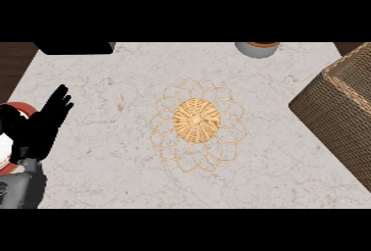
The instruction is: Pick the bell pepper from the placemat and place it in the basket
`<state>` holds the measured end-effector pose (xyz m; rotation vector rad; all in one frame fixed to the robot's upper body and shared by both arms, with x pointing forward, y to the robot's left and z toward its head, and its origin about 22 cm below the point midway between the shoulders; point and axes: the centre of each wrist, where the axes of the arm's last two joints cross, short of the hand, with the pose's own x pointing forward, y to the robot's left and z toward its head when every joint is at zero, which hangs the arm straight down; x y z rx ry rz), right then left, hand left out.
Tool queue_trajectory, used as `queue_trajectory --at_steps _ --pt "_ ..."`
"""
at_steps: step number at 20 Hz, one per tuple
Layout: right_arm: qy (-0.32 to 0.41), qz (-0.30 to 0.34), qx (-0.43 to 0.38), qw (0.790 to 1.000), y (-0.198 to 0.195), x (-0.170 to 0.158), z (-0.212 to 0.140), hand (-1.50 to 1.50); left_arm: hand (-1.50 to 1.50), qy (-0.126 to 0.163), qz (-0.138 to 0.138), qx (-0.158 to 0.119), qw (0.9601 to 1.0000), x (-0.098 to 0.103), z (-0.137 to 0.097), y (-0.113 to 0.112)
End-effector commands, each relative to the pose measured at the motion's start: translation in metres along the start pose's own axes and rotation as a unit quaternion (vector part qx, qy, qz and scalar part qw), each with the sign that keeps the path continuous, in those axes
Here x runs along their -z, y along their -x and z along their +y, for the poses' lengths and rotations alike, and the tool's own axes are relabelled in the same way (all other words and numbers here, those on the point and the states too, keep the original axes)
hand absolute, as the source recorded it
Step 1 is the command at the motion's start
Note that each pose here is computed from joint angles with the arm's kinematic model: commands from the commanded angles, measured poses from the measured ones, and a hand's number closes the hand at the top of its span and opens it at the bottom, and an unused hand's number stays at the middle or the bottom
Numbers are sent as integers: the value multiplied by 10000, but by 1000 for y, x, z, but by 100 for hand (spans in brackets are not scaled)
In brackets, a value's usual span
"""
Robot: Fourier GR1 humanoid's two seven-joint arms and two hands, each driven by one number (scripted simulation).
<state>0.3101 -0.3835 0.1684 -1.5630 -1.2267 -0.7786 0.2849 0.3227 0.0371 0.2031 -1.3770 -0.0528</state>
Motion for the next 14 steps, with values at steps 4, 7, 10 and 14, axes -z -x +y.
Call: queue_trajectory --at_steps 4,7,10,14 --pt "236 363 587 9973 15 11 -93 -150 0 -101 34 4 9999 -7 1 15" --pt "-21 473 620 9970 34 8 -139 -150 0 -112 36 -33 9999 -4 -4 6" --pt "-540 436 361 9969 48 11 -174 -150 0 -154 -21 -1 9999 -1 8 10" --pt "-753 471 381 9953 72 -9 -222 -150 0 -108 111 -50 9999 -4 1 2"
